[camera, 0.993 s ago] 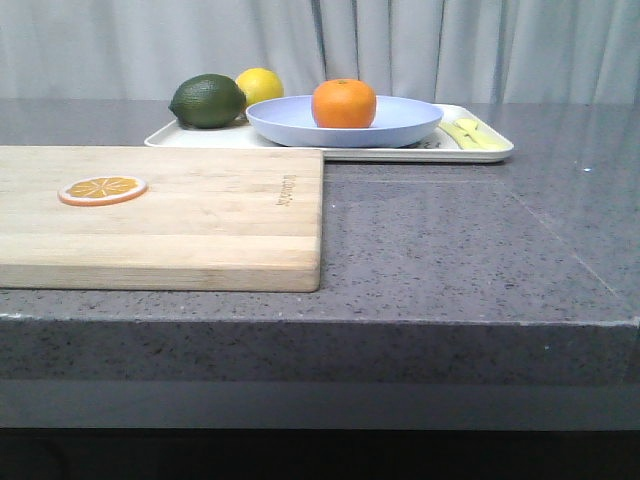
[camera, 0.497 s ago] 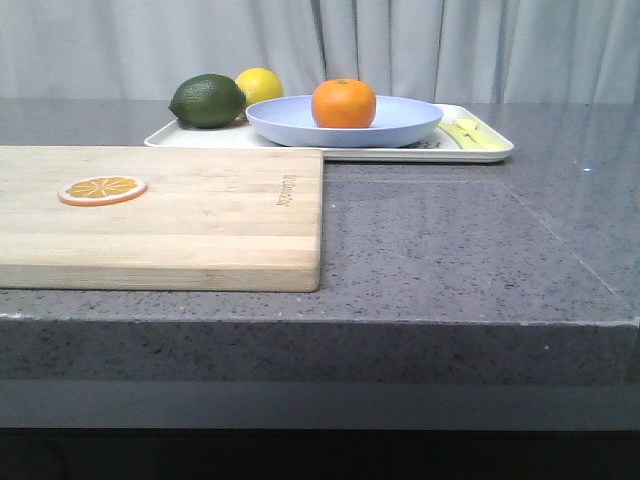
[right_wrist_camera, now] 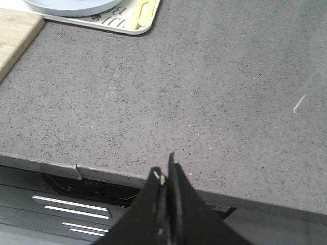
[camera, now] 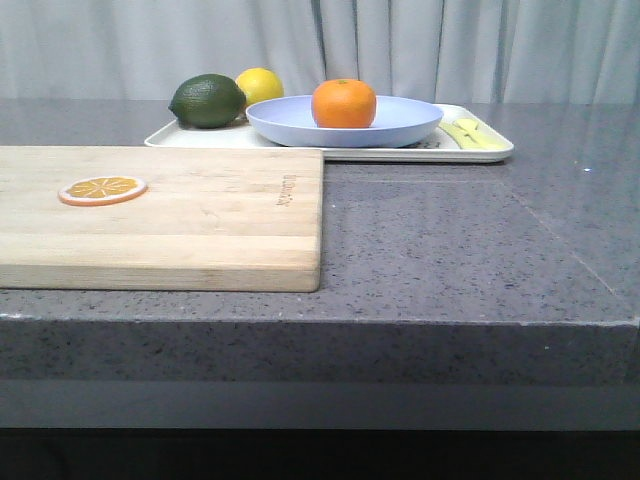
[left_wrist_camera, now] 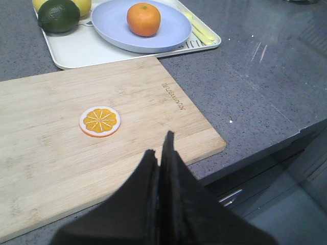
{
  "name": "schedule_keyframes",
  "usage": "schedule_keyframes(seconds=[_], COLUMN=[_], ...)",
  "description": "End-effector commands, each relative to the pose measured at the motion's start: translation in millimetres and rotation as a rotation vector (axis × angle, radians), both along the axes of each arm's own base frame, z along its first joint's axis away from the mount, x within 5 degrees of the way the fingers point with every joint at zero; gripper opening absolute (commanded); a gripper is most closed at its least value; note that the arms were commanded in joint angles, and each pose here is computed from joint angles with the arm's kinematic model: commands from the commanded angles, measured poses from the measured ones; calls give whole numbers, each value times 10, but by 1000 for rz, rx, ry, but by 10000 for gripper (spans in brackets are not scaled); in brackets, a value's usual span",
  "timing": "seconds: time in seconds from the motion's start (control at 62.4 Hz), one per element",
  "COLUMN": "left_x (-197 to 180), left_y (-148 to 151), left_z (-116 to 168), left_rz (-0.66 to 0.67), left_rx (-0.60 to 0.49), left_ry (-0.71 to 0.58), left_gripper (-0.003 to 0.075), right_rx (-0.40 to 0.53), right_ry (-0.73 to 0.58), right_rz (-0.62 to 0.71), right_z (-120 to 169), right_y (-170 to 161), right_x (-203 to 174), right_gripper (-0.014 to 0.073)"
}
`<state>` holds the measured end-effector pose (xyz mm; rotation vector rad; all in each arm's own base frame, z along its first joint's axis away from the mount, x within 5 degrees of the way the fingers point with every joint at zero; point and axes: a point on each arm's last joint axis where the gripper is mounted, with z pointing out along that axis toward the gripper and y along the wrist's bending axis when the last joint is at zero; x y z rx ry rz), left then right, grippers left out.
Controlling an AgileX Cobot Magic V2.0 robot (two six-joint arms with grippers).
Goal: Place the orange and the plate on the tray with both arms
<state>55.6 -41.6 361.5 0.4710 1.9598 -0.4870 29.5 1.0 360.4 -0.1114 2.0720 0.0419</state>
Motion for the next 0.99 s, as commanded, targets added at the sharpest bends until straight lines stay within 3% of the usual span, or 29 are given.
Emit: schedule_keyframes(seconds=[0.0,0.224,0.416,0.577,0.977], left_x=[19,-37,-160,-225,-131], left_y=[-6,42,266,346,393], left_z=[127,58,-248,-569,-1114], left_rz=[13,39,281,444,541], left_rx=[-57,-87,-69,-69,-104], left_ry=[-61,-116,-320,-401,-451], left_gripper=[-20,-20,-20,-20,-20], right_rx=[-6,-6,-6,-6,-6], right_ry=[-77,-77,-77,-77,-77], right_rz=[-8,-8,-8,-8,-8], right_z=[108,108,108,108,108], right_y=[-8,-8,-8,-8,-8], right_x=[29,29,29,29,30], right_gripper=[-68,-68,-68,-68,-68])
